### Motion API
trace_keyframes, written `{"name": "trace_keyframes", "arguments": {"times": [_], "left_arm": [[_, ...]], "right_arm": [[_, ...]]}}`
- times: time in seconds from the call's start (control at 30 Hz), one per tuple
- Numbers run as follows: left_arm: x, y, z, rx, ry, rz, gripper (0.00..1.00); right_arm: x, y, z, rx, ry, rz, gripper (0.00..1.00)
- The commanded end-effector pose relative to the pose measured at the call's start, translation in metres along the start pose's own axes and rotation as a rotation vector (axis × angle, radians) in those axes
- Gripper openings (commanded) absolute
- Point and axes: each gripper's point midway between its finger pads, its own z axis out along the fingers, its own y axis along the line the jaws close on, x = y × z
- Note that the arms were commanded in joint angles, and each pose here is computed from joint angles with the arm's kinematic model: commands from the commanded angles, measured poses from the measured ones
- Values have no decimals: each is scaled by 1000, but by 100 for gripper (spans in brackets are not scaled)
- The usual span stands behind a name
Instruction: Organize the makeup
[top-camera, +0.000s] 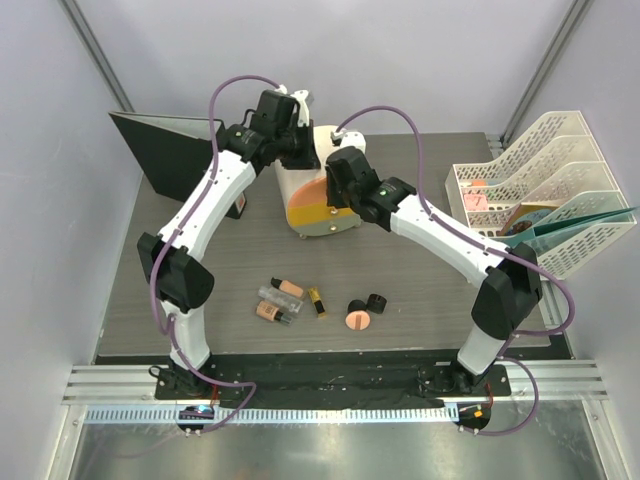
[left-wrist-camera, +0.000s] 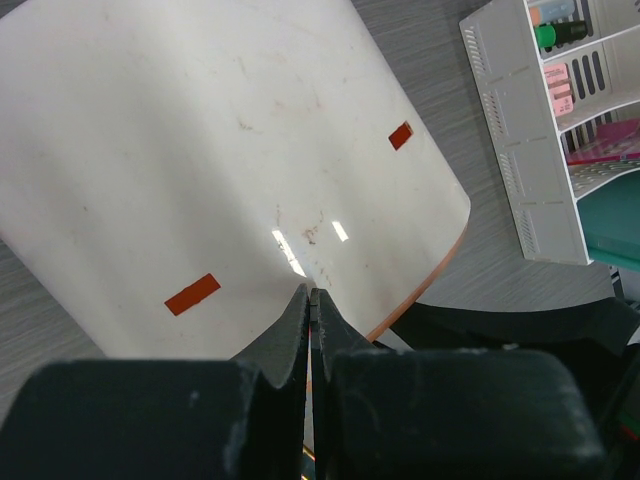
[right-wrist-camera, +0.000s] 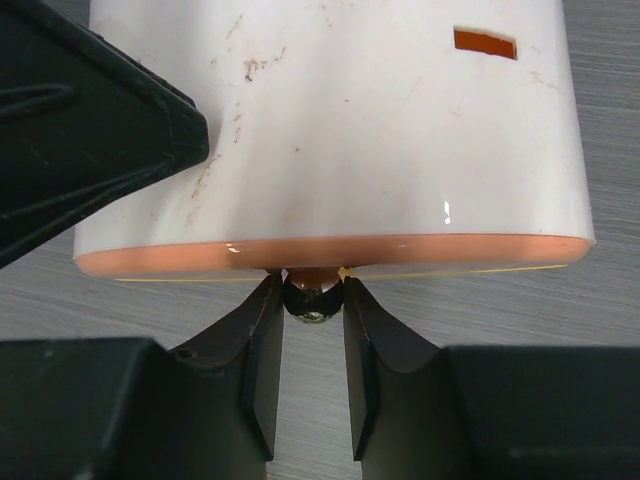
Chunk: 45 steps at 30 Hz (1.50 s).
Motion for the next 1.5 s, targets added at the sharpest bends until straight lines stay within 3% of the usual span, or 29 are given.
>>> {"name": "trace_keyframes", "arguments": {"times": [0.0,0.7,1.07,1.47], "left_arm": [[-7,-6,-5,20,-6,-5,0],[12,5,14,-4,63,-30,0],[14,6,15,-7,67,-26,0],[13,7,11,-12,66,-11,0]], "right_arm": [[-31,3,-7,5,-88,41,1],[28,-24,-85,-92,51,49,1],[48,-17,-73,-112,115,44,1],[42,-17,-56,-66,109,47,10]]}}
